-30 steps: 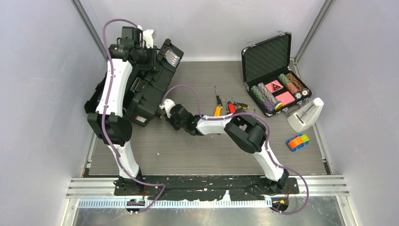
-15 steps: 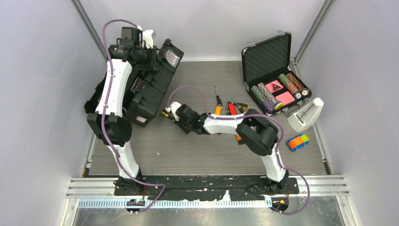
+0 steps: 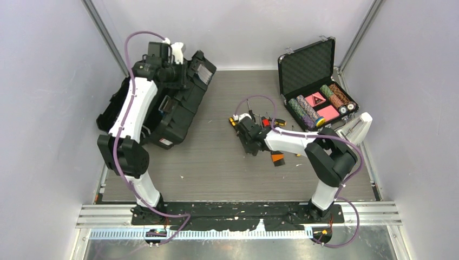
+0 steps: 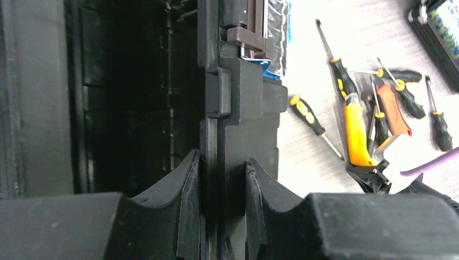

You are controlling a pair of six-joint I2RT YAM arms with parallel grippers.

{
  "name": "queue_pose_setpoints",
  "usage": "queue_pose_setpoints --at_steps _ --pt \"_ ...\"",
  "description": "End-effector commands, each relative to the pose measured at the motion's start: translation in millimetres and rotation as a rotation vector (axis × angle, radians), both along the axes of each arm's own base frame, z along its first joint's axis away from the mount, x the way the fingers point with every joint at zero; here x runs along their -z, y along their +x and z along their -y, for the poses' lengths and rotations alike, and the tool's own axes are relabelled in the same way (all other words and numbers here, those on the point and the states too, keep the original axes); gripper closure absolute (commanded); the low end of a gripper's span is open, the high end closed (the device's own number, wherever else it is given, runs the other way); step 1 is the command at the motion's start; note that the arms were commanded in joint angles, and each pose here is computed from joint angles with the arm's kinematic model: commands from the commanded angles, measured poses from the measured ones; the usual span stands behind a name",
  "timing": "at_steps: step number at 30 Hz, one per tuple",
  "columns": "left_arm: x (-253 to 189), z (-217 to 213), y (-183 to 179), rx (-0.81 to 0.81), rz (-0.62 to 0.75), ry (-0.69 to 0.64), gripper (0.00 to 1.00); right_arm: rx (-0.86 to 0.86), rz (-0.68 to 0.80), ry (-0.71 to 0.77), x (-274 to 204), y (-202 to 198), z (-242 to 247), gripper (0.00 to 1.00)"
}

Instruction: Pack the tool kit

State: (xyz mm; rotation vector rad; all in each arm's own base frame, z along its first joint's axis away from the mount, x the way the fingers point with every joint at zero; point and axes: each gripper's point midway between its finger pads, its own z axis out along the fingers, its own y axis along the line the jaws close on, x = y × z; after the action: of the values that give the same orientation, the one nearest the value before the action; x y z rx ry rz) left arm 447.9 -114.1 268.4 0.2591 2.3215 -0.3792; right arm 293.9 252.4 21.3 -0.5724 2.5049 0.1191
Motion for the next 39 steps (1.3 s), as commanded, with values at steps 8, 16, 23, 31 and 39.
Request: queue_pose_setpoints --at_steps 8,16,23,31,39 --pt "70 70 -73 -0.026 -0.169 -0.07 1.0 0.066 0.153 0.297 -83 -2 1 0.6" --pt "112 114 -98 -0.041 -0.218 -0.075 1.0 0.099 0.367 0.492 -157 4 8 0.39" --pt "140 151 -110 -0.032 -0.217 -0.076 0.89 0.224 0.426 0.558 -178 17 19 0.3" --pt "162 174 -105 -0.032 -0.242 -0.106 0.71 0.309 0.433 0.577 -177 25 27 0.24" --pt "199 190 -85 -0.09 -0.299 -0.068 0.9 0.354 0.469 0.59 -188 32 42 0.23"
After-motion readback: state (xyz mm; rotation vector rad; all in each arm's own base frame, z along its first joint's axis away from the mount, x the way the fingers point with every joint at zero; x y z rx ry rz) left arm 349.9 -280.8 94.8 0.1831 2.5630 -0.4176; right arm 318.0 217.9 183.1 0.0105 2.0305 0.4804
